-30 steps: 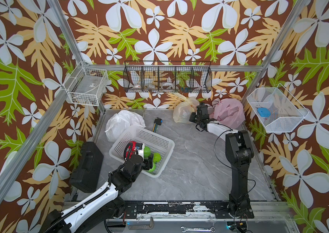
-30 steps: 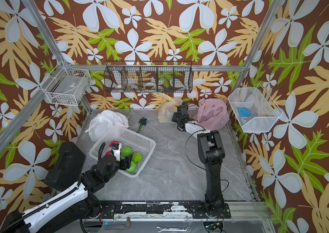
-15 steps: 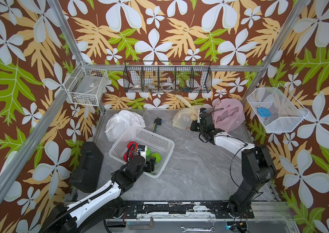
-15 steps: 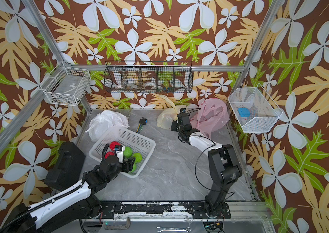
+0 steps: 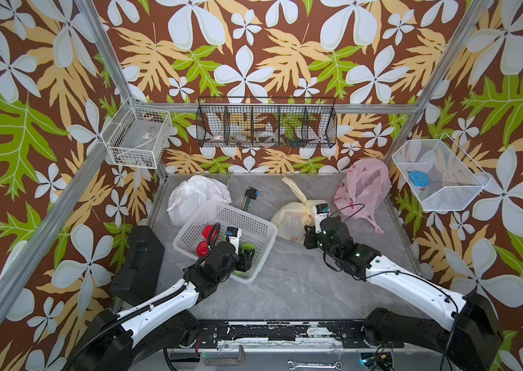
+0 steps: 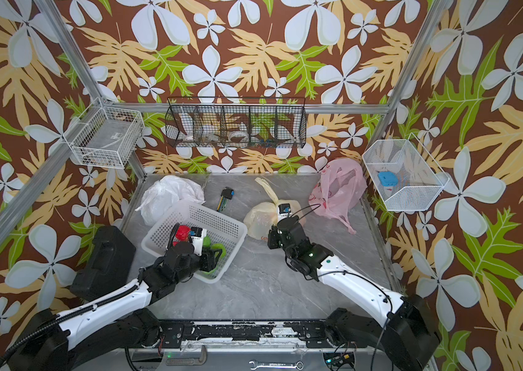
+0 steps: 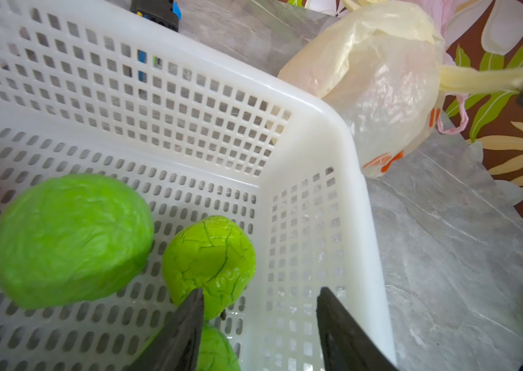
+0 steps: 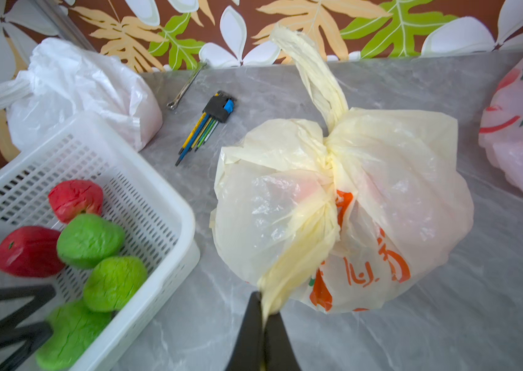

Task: Untie the knot of a plastic bag & take out the apple
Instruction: Move the plastic bag to the center of the board, then untie the plastic bag at the center of the board.

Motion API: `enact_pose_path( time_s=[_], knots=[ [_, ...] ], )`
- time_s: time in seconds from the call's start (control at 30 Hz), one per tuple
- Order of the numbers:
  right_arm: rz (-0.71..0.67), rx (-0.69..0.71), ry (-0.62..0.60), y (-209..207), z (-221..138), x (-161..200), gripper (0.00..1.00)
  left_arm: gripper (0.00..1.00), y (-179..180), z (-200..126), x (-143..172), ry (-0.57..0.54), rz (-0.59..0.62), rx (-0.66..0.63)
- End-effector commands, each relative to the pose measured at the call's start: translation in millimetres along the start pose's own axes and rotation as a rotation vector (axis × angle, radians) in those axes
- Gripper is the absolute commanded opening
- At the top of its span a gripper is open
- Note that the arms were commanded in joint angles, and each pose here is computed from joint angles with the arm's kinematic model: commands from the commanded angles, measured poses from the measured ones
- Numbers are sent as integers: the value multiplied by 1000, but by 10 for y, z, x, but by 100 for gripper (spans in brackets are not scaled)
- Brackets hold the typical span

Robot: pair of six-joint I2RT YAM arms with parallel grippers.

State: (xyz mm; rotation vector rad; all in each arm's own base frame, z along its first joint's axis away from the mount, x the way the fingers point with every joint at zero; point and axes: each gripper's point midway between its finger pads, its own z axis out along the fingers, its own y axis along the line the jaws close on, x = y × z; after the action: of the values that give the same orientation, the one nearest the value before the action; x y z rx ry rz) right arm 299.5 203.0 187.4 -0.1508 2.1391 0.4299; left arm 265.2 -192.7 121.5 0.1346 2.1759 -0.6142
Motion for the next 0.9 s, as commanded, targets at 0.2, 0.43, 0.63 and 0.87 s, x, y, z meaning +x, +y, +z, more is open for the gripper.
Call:
enact_pose_path(
  time_s=[0.2, 0.43, 0.63, 0.87],
  knots=[
    [-33, -93, 37, 294, -683, 119, 20, 56, -276, 55, -328, -37, 4, 75],
    [-33, -84, -87, 77, -1326, -248, 68, 54, -524, -61, -580, -55, 21, 122],
    [7, 152, -190, -467, -1524, -330, 82, 54, -956, 32, -652, -19, 87, 190],
    [-53, 162, 51, -567, -767, -79, 95, 56, -1464, 486, -590, 92, 170, 258]
  ],
)
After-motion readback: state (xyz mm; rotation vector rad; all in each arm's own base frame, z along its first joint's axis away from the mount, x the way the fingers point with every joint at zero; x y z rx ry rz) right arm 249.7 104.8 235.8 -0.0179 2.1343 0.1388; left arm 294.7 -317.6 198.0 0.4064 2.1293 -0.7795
